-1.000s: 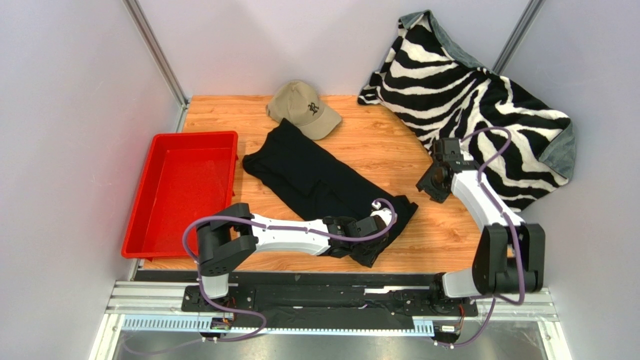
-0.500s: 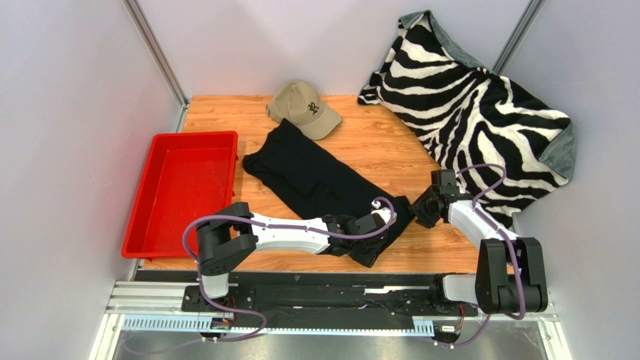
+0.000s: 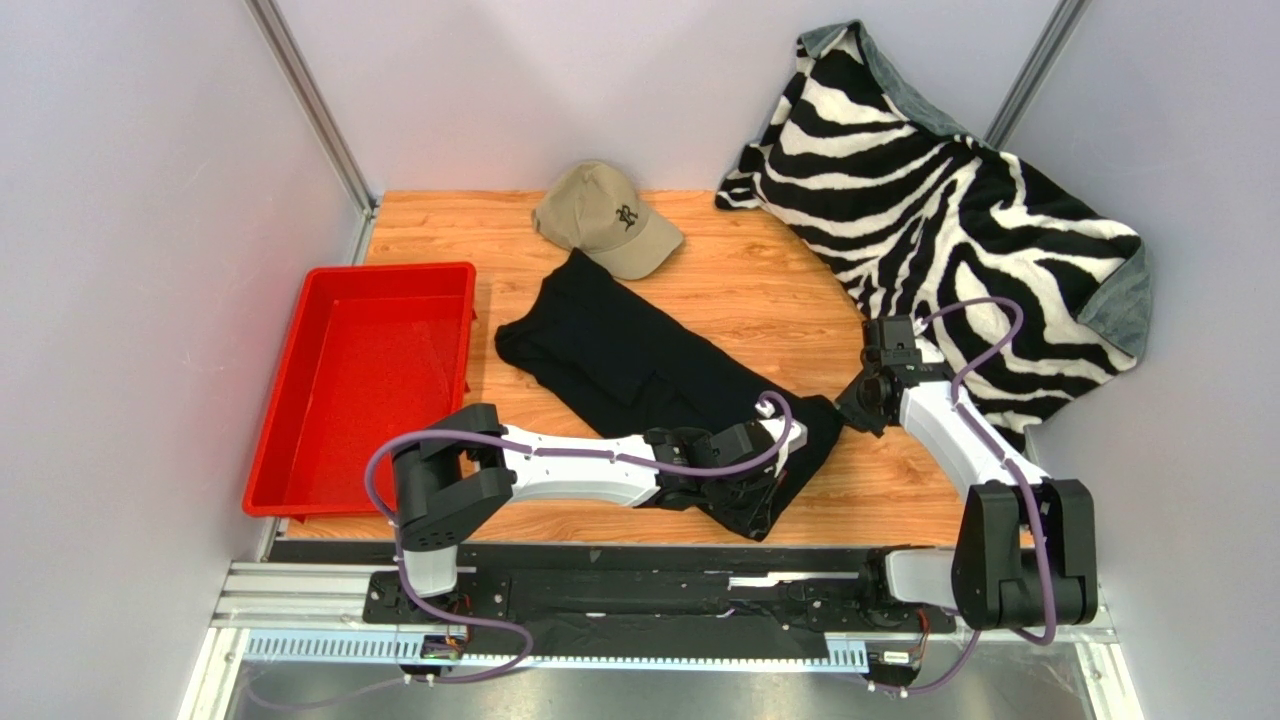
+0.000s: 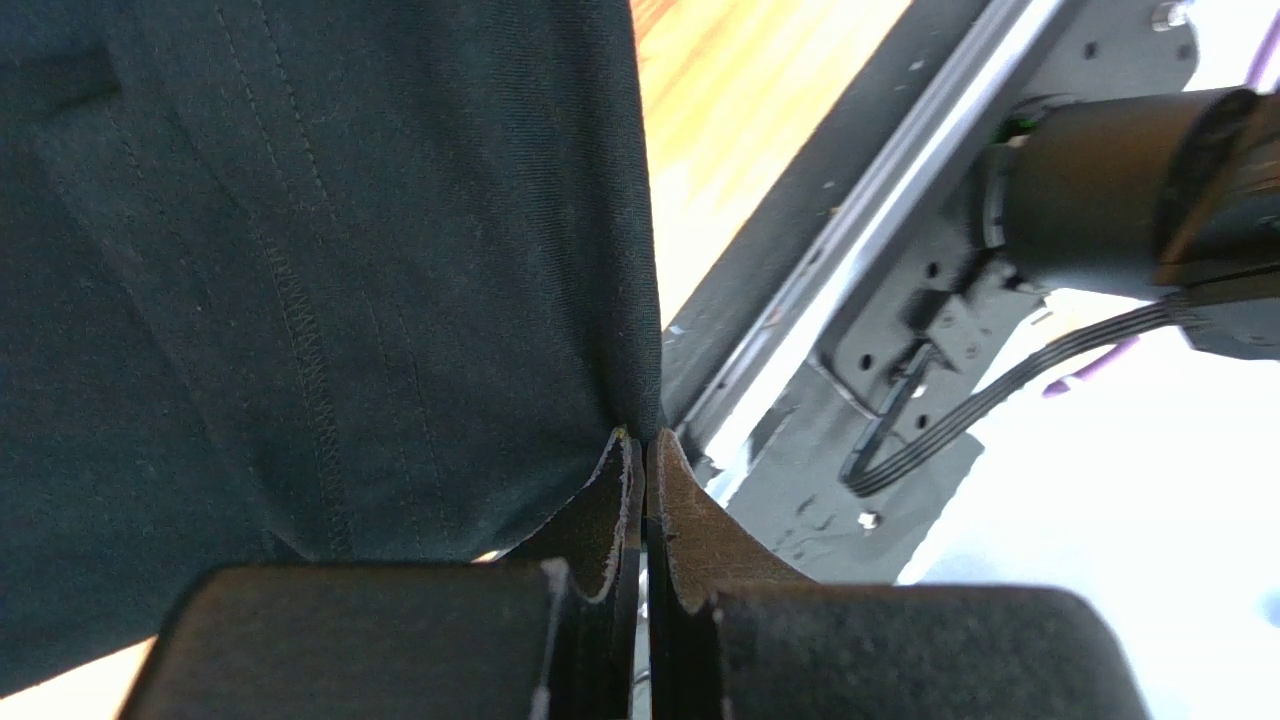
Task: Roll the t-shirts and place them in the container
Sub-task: Roll the T-shirt to the center of the board.
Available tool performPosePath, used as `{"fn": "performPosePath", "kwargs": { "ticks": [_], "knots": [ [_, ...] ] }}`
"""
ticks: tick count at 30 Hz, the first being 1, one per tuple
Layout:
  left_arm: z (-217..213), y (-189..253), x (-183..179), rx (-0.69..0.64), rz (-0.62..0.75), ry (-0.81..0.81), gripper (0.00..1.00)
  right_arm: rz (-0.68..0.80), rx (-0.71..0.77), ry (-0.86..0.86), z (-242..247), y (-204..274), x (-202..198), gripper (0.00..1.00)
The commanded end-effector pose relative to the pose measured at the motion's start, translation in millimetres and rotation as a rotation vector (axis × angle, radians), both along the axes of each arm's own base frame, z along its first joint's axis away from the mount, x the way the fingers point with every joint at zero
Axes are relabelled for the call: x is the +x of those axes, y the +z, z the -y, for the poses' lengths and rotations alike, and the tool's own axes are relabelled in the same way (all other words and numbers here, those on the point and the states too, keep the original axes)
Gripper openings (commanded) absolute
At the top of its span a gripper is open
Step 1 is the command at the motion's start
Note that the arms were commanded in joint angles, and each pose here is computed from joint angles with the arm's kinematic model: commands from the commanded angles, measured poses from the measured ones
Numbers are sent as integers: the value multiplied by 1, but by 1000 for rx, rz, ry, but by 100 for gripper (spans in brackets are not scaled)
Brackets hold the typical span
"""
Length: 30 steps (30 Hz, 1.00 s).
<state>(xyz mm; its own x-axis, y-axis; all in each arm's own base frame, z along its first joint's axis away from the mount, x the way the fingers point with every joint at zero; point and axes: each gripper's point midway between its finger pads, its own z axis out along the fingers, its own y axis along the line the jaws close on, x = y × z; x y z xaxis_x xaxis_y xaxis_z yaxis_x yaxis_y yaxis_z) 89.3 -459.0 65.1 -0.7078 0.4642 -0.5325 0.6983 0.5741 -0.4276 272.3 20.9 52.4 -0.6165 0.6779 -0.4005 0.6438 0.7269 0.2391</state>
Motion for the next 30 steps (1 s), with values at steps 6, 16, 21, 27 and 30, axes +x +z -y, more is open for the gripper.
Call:
{"fn": "performPosePath", "kwargs": {
  "ticks": [6, 16, 21, 27, 30],
  "knots": [
    [3, 3, -10, -91, -94, -11, 0, -44, -210, 73, 2, 22, 15, 0],
    [-18, -4, 11, -123, -137, 67, 0, -79, -241, 105, -24, 24, 36, 0],
    [-26, -1, 20, -128, -143, 94, 0, -70, -238, 106, -33, 29, 49, 4],
    [-45, -8, 34, -96, -142, 144, 0, -50, -233, 118, -39, 28, 64, 7],
    [-57, -12, 38, -68, -149, 166, 0, -28, -208, 133, -45, 27, 70, 7]
  ]
}}
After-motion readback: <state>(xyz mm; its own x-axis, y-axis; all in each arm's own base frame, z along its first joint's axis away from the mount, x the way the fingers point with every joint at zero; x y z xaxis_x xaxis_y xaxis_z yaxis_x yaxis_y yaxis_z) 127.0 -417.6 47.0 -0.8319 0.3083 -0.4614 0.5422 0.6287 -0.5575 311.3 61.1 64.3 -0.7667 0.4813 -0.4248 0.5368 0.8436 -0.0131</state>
